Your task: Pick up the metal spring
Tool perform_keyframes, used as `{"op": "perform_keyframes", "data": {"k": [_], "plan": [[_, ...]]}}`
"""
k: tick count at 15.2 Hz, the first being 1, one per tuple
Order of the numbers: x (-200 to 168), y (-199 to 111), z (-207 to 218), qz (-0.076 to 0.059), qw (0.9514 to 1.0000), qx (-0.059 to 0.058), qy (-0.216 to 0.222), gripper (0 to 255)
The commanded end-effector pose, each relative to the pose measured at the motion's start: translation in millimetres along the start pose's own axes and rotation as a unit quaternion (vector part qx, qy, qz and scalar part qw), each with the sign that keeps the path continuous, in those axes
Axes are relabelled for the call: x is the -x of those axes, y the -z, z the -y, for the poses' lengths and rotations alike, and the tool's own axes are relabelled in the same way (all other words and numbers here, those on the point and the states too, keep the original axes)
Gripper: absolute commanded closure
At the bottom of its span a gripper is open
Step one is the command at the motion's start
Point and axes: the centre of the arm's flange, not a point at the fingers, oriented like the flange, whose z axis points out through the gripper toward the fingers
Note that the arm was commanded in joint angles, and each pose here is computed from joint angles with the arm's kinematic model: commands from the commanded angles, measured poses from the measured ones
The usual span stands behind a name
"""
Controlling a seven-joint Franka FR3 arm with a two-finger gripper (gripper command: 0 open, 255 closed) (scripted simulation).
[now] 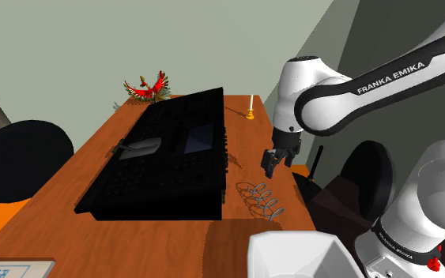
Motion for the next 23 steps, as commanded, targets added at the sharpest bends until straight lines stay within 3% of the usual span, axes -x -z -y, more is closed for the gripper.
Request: {"op": "perform_keyframes", "data": {"k": [1, 5, 14, 15, 23], "plan": [[-3, -22, 13, 0.004, 0.9999, -0.010, -0.005, 0], [-4, -61, 34, 0.012, 0.9995, -0.028, -0.011, 0], [-6, -101, 33, 0.012, 0.9995, -0.028, -0.011, 0], [-6, -101, 32, 0.012, 0.9995, -0.028, -0.011, 255], [-6, -101, 32, 0.012, 0.9995, -0.028, -0.011, 255]]}}
